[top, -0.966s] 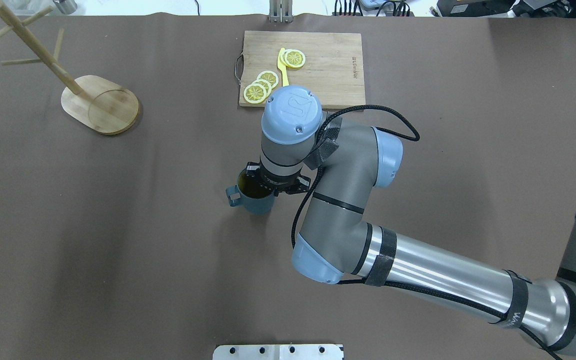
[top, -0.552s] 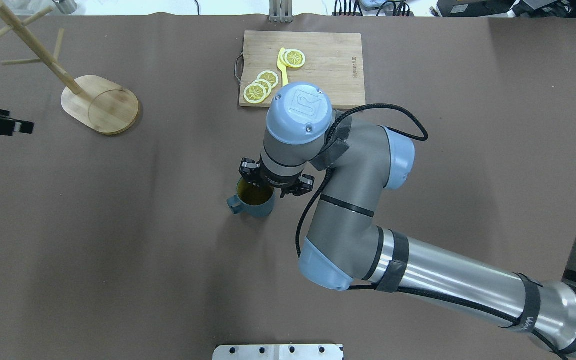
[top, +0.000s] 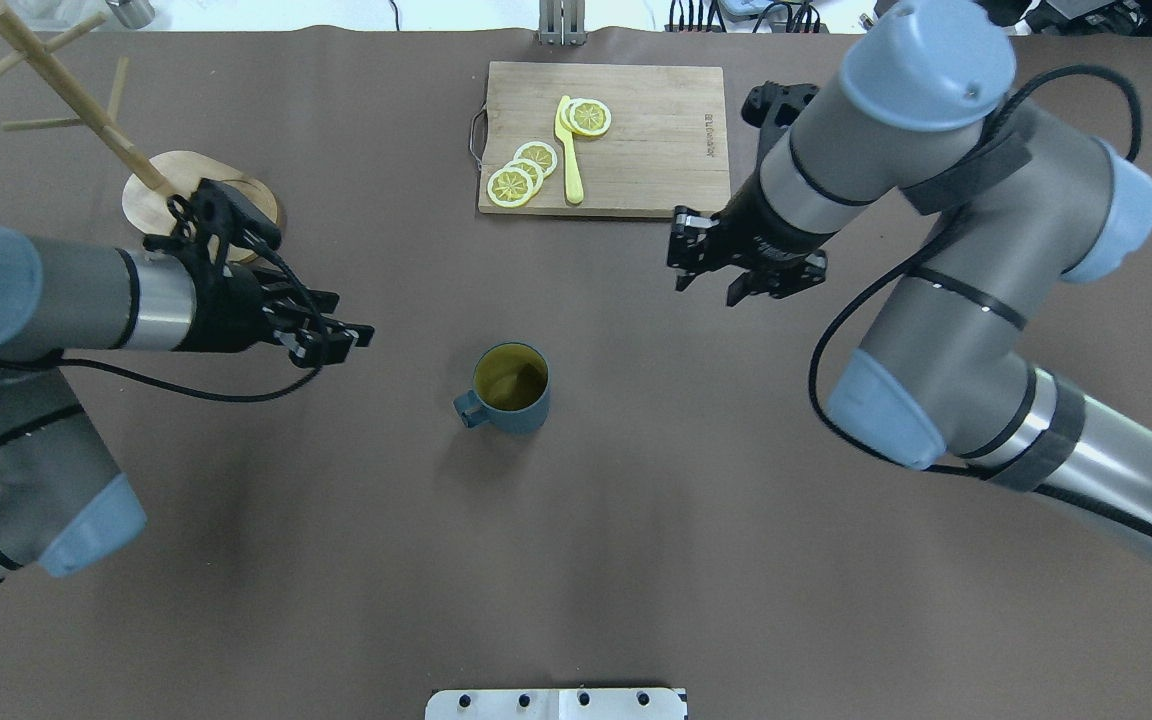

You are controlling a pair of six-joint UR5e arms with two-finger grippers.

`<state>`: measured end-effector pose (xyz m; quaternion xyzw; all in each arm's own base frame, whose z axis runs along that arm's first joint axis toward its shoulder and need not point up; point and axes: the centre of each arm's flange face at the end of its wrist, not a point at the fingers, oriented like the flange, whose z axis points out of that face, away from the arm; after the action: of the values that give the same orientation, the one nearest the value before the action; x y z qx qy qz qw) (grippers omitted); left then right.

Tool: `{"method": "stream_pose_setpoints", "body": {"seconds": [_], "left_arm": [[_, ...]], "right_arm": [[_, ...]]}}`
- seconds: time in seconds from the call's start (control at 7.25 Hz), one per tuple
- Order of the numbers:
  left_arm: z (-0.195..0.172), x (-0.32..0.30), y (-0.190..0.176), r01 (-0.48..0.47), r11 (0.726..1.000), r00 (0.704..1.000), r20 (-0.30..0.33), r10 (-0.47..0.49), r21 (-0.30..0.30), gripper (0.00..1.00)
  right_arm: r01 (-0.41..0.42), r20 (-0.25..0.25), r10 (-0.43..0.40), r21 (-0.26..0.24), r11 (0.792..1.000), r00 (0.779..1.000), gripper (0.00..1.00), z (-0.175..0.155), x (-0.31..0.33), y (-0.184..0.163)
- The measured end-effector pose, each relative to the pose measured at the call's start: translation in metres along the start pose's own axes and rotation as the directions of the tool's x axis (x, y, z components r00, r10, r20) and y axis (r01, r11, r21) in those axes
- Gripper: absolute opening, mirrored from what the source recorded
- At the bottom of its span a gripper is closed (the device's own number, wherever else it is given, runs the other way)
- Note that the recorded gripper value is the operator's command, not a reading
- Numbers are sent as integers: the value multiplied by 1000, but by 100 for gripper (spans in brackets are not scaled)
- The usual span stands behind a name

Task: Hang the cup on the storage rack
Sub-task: 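Release the mug and withdraw the right gripper while the left gripper reaches toward the mug, then grasp the blue mug by its handle with the left gripper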

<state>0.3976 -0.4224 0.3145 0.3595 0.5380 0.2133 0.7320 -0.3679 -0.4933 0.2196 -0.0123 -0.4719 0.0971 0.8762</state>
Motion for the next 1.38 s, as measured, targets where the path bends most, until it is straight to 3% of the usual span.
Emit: {"method": "stream_pose_setpoints", "body": {"seconds": [0.14,0.41,0.83,1.38], "left_arm": [[23,36,9,-22,1000,1000,-4,23,19,68],[58,85,34,-46,998,999,24,45,45,69],[79,106,51,-57,997,997,44,55,48,68],[79,101,49,-105,992,992,75,100,67,65]], "right_arm": [[65,-40,-64,17,998,997,59,-10,56,-31],[181,-104,-180,-1,984,978,59,-15,139,-65],[192,-132,-192,-15,981,972,59,-11,172,-71],[184,-142,-184,-15,983,973,59,-8,176,-73]]}}
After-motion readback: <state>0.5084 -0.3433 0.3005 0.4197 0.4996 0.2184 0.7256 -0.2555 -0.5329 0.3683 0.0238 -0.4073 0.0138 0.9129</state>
